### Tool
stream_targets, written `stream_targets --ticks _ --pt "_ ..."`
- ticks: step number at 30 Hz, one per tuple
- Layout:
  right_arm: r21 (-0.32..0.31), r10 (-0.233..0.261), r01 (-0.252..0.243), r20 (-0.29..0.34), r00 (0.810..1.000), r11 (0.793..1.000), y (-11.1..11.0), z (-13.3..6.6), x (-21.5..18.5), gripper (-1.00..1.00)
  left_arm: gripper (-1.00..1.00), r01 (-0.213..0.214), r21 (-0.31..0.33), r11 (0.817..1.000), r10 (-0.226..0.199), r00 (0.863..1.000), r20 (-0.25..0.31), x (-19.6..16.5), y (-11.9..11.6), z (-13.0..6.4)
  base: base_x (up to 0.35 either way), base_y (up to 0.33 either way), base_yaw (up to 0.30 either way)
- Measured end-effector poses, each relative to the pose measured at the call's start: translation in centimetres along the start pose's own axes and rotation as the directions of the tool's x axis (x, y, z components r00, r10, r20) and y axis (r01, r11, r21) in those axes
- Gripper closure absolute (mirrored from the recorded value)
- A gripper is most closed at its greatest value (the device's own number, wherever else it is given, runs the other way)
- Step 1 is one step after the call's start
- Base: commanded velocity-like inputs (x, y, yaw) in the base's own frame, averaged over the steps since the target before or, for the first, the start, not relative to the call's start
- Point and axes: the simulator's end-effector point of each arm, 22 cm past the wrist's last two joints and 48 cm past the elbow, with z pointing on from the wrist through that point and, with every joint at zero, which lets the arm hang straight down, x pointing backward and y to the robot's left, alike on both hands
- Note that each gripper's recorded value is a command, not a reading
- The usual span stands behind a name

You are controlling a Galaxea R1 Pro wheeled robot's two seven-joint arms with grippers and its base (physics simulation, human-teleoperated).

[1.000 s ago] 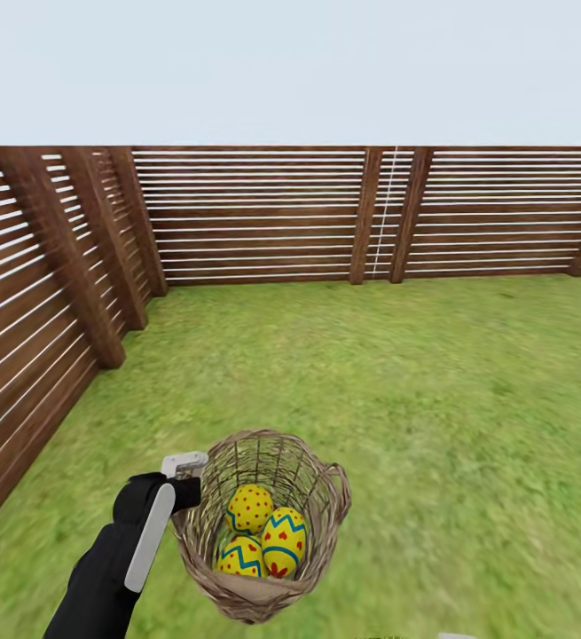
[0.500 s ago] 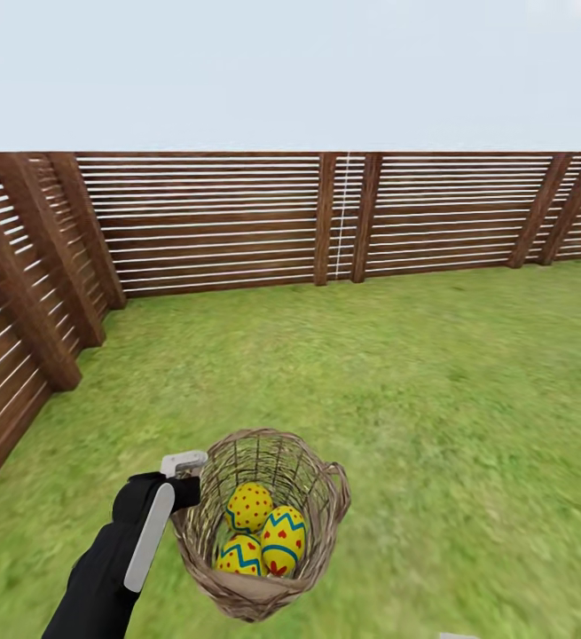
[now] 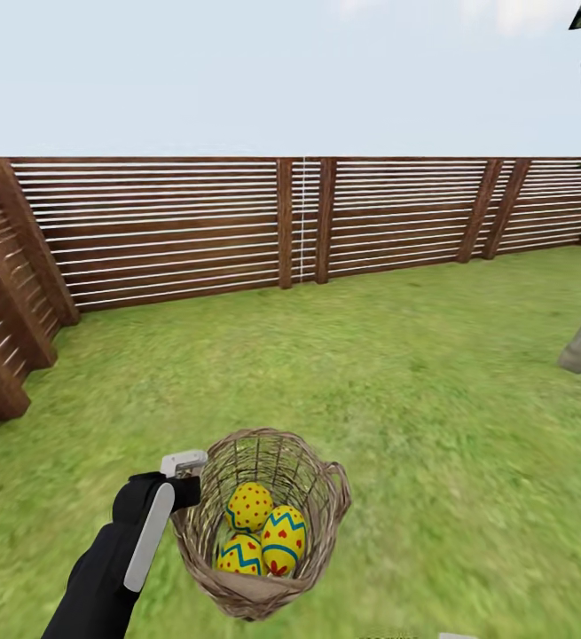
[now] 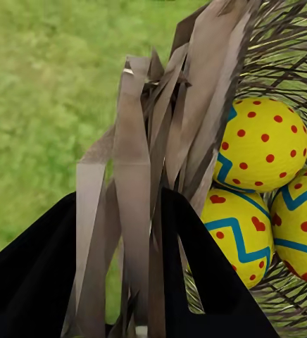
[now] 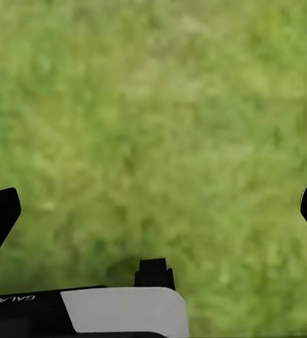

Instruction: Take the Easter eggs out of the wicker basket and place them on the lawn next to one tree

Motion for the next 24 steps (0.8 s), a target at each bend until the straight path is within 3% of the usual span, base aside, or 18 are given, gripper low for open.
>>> stream_targets --ticks 24 --pt "-0.002 0.001 -0.001 0.022 1.0 1.0 0.08 -0.27 -0.97 -1.0 1.0 0.003 0.008 1.0 -0.004 1.0 0.018 -0.6 -0.21 -0.78 0.0 0.0 -0.28"
